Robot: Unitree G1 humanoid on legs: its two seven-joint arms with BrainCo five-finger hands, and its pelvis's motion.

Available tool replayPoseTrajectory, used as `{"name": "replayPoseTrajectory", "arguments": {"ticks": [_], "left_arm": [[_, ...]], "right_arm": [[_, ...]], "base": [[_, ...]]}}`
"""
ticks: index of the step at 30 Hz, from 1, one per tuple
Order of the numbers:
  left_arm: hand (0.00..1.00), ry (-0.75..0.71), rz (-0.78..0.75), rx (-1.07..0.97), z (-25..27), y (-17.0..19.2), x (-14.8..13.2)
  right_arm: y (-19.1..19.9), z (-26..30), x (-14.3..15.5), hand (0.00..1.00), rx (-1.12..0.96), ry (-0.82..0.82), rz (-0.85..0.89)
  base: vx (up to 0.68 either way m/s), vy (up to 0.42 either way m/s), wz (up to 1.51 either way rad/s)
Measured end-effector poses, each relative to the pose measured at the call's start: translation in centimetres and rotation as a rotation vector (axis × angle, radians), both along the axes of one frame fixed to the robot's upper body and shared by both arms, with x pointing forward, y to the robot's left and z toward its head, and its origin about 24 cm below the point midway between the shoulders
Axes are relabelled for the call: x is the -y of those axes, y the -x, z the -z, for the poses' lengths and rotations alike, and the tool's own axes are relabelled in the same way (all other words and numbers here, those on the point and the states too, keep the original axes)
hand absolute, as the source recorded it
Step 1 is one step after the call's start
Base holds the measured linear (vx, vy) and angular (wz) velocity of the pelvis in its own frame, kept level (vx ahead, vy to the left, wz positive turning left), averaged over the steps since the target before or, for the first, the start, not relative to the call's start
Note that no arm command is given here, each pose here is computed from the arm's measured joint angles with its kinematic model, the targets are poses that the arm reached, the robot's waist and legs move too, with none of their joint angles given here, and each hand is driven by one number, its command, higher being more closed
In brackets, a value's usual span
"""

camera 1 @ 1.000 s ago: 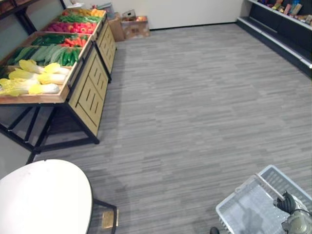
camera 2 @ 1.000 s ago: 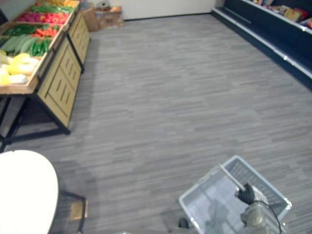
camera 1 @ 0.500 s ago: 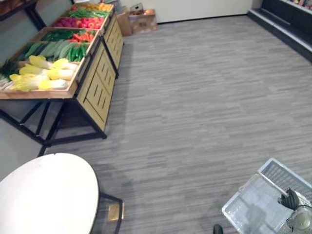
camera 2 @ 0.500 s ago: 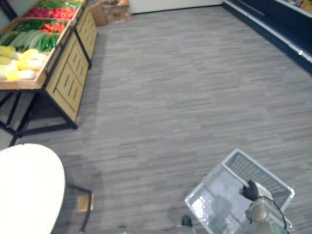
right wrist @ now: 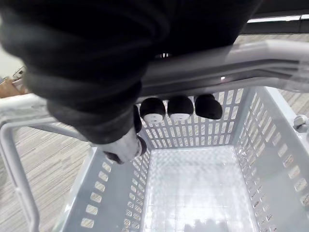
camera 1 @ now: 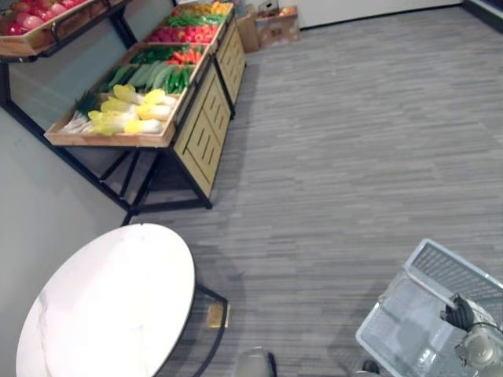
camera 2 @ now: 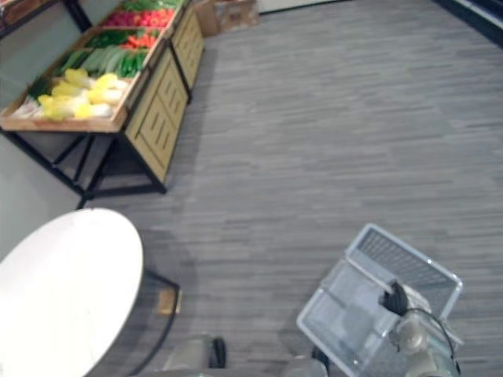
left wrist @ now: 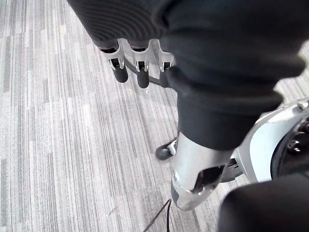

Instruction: Pick vegetable in the basket

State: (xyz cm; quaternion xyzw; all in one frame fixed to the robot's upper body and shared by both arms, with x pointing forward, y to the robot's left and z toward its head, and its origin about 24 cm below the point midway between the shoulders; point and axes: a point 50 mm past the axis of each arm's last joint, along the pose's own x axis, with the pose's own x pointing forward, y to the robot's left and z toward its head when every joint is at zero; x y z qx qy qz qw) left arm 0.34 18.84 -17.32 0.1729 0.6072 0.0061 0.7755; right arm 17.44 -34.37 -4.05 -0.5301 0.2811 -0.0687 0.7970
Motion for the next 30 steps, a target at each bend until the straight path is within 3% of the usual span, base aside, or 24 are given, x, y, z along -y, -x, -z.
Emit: {"name": "replayPoseTrajectory", "arguments": {"ticks": [9, 18, 28, 30], "left_arm": [[0.0, -0.049, -0.036, 0.056, -0.3, -1.3, -1.0], [0.0, -0.167, -0.005, 0.098, -1.2, -2.7, -4.8], [0.0, -0.211, -0.087, 0.162, -1.9, -4.4, -6.9], [0.0, -0.151, -0.124, 0.153, -1.3, -4.8, -5.3]], "right_arm": [[-4.1, -1.7, -2.0, 1.0, 0.115, -0.009, -0.078], [-2.9, -0.2, -4.1, 1.0, 0.127, -0.077, -0.06], [-1.1, 0.0, -3.0, 1.0, 0.113, -0.065, -0.001], [-2.2, -0.5, -2.8, 1.0, 0.122, -0.065, 0.005]], "base": [[0.17, 0.18, 0.0], [0.36, 0.197, 0.06], [0.49, -0.132, 0.4], [0.5, -0.192, 0.06]]}}
